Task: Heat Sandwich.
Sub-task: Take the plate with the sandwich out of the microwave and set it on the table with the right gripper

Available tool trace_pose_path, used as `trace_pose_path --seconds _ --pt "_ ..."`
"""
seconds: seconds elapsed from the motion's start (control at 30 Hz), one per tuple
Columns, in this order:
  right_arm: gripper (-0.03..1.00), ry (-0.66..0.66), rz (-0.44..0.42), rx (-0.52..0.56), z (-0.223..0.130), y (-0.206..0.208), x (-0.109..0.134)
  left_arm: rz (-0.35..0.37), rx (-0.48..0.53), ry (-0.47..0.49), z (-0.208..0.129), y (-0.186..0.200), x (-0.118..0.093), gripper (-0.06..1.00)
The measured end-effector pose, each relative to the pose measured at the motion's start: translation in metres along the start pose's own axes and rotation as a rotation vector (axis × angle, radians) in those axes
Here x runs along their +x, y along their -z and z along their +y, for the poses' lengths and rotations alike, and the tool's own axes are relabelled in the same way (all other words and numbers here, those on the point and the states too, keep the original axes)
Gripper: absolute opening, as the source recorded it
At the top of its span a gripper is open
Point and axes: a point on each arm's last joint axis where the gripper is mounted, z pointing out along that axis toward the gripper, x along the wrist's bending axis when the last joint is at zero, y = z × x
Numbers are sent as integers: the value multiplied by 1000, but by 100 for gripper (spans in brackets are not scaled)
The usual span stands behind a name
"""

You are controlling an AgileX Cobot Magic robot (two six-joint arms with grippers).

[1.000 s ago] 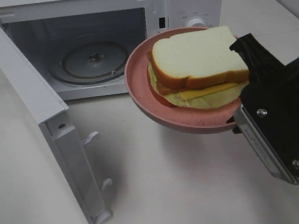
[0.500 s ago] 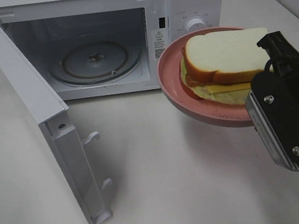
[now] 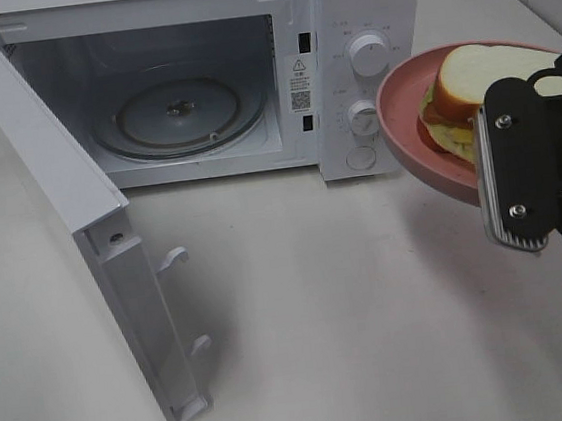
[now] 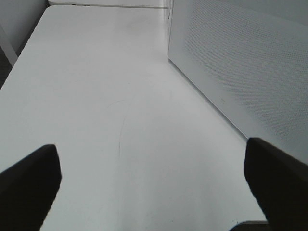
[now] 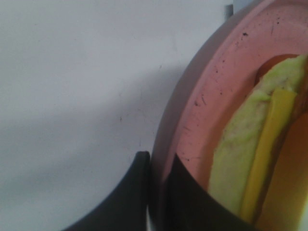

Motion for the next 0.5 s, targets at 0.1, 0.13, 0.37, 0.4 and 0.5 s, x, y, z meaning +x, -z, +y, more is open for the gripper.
trace_pose_path --seconds 0.1,0.13,0.37,0.4,0.5 --pt "6 -46 -2 18 -2 0 0 0 0 0 0 0 0 97" --pt "6 -89 -1 34 -3 0 0 0 0 0 0 0 0 97" --pt "6 -267 16 103 -9 0 3 0 0 0 0 0 0 97" --pt "6 -267 16 103 -9 0 3 0 0 0 0 0 0 97" --pt "6 -337 23 139 -12 1 4 0 0 0 0 0 0 97"
